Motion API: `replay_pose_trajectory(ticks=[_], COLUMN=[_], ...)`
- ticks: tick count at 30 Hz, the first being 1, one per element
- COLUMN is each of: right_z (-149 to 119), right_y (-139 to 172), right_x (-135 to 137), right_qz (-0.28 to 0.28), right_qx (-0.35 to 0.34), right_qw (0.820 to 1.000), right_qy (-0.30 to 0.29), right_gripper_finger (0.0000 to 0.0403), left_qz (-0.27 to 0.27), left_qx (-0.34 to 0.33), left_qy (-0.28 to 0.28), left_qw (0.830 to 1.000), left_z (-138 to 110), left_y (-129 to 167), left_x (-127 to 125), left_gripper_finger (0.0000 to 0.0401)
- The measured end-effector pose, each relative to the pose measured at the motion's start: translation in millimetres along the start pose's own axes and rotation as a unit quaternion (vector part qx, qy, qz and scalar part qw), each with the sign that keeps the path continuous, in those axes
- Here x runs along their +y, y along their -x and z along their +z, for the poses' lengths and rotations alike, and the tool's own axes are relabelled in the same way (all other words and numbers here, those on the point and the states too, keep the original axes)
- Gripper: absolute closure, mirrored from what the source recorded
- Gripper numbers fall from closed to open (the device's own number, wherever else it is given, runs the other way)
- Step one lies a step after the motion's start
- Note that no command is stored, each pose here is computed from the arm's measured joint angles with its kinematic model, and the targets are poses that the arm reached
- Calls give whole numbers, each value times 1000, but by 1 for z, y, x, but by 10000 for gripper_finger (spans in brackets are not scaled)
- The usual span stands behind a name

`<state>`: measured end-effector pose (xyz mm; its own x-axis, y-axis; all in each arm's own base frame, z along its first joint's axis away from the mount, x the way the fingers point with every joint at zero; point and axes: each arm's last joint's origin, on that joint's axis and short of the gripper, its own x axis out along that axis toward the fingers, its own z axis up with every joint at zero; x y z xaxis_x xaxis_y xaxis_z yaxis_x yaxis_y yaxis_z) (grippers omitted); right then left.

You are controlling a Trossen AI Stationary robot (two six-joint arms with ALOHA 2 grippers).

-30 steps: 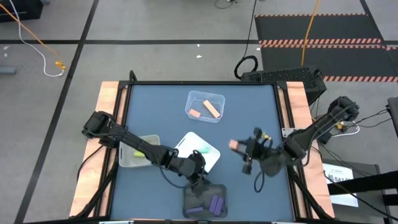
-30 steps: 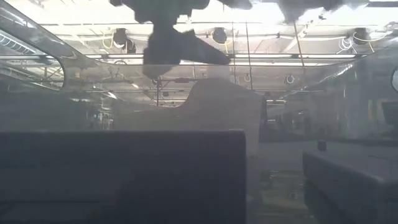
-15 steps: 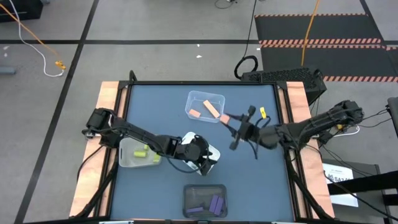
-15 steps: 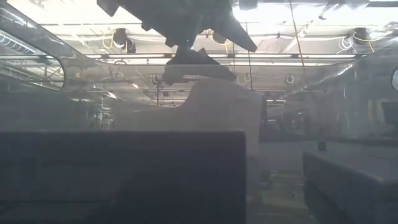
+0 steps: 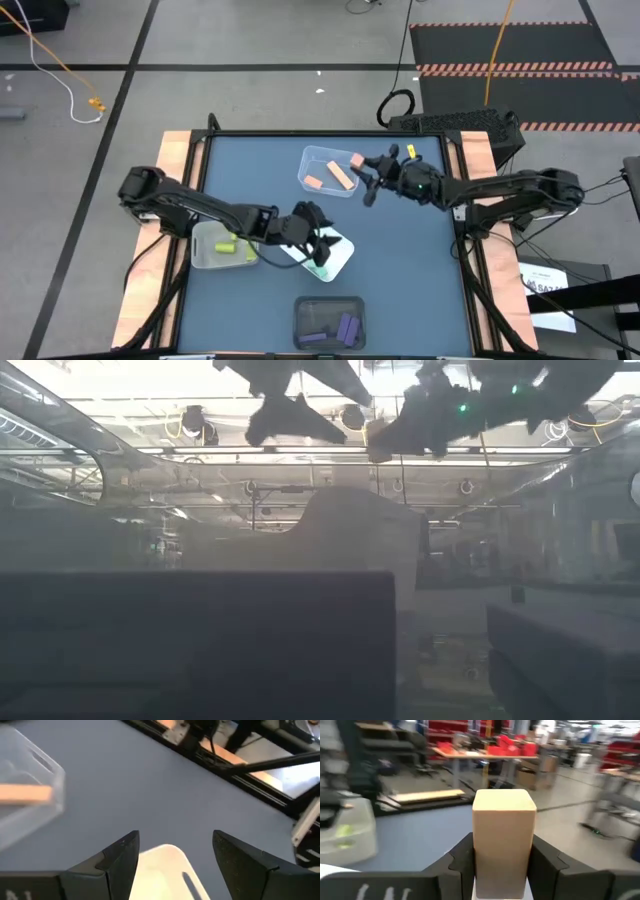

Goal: Sort & place blocks by color
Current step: Put the light brown block into the transparent bin

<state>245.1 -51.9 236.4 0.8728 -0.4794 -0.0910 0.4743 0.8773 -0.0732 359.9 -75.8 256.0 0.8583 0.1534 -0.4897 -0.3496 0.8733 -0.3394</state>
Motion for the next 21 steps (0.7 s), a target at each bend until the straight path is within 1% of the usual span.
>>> replay_pose_trajectory(ticks=[2, 4, 7, 10, 12, 14, 17, 21], right_z=[-11, -20, -33, -46, -52, -57, -63, -69], right_y=[-6, -15, -27, -37, -42, -46, -50, -54], right_x=[-6, -10, -14, -17, -20, -22, -24, -28], right_qz=[2, -8, -21, -28, -34, -25, -13, -23], right_qx=[1, 5, 13, 21, 18, 18, 21, 23], right_qw=[1000, 1000, 1000, 999, 999, 999, 1000, 999], right_qy=[-5, -6, -6, -4, -5, -6, -6, -5], right_gripper_finger=[287, 286, 284, 283, 282, 280, 268, 237], left_qz=[11, 24, 33, 39, 41, 51, 63, 85], left_qx=[-16, -30, -48, -47, -57, -53, -52, -45], left_qy=[-9, -21, -32, -44, -40, -44, -48, -46], left_qw=[1000, 999, 998, 997, 997, 996, 995, 994], left_z=[6, 11, 16, 19, 25, 26, 29, 33], left_y=[7, 14, 17, 20, 20, 19, 18, 15], left_x=[1, 2, 3, 7, 10, 14, 21, 33], left_gripper_finger=[151, 151, 151, 151, 151, 151, 151, 151])
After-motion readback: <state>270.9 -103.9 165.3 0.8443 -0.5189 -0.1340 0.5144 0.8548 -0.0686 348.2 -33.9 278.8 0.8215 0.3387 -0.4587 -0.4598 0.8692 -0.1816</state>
